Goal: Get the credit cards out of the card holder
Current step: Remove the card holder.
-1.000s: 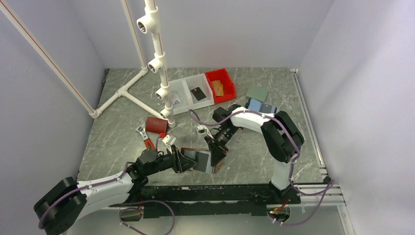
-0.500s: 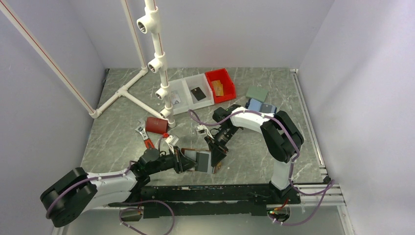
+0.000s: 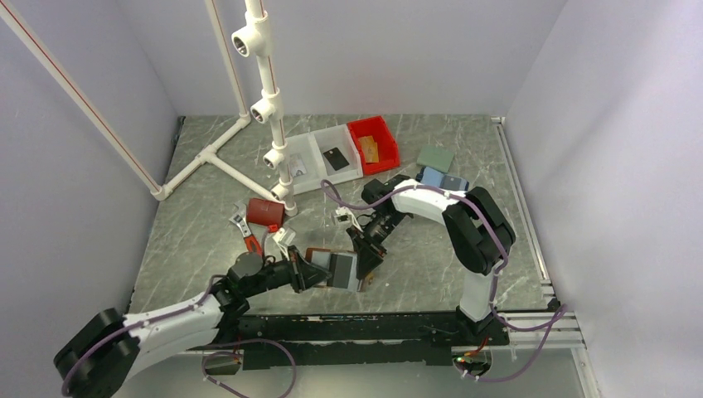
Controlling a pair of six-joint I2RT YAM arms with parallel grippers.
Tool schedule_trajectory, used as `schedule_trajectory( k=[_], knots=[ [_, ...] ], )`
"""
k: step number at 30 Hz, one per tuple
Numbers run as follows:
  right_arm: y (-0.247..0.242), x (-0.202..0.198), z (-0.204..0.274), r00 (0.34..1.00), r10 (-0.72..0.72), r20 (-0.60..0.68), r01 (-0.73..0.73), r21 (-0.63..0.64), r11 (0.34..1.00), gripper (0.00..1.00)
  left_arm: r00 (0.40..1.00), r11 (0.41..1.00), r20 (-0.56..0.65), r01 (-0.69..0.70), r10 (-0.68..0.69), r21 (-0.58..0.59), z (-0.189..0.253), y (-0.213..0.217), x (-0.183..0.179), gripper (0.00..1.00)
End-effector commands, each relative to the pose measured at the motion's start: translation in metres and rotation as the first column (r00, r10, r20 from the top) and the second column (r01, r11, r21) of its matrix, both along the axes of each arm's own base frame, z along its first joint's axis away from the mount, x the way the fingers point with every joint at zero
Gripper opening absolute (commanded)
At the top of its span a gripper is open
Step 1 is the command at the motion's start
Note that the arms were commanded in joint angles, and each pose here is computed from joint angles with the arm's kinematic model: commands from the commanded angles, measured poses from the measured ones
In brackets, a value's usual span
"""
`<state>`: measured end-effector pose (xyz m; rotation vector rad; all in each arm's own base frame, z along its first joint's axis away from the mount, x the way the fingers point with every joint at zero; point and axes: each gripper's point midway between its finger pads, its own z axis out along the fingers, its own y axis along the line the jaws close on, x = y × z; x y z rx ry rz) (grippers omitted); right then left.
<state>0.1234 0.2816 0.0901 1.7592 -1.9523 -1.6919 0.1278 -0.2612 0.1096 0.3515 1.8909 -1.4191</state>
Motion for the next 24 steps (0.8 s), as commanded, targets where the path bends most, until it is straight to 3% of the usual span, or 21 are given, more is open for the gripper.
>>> schedule_trajectory(
  k=[1, 17, 24],
  knots=[
    [0.009, 0.003, 0.015, 1.000, -0.001, -0.005, 0.002, 0.072, 0.997, 0.00, 0.996, 0.994, -0.014, -0.091, 0.091, 0.053, -0.019, 0.020, 0.005, 0.00],
    [-0.003, 0.016, -0.004, 0.999, -0.021, -0.031, 0.021, 0.004, 1.000, 0.00, 0.988, 0.984, -0.049, -0.144, 0.150, 0.100, -0.021, 0.036, 0.002, 0.00],
    [-0.018, 0.043, -0.041, 0.987, -0.147, -0.057, 0.134, -0.191, 0.972, 0.00, 0.989, 0.986, -0.026, -0.146, 0.148, 0.075, -0.005, 0.033, 0.005, 0.00]
  ],
)
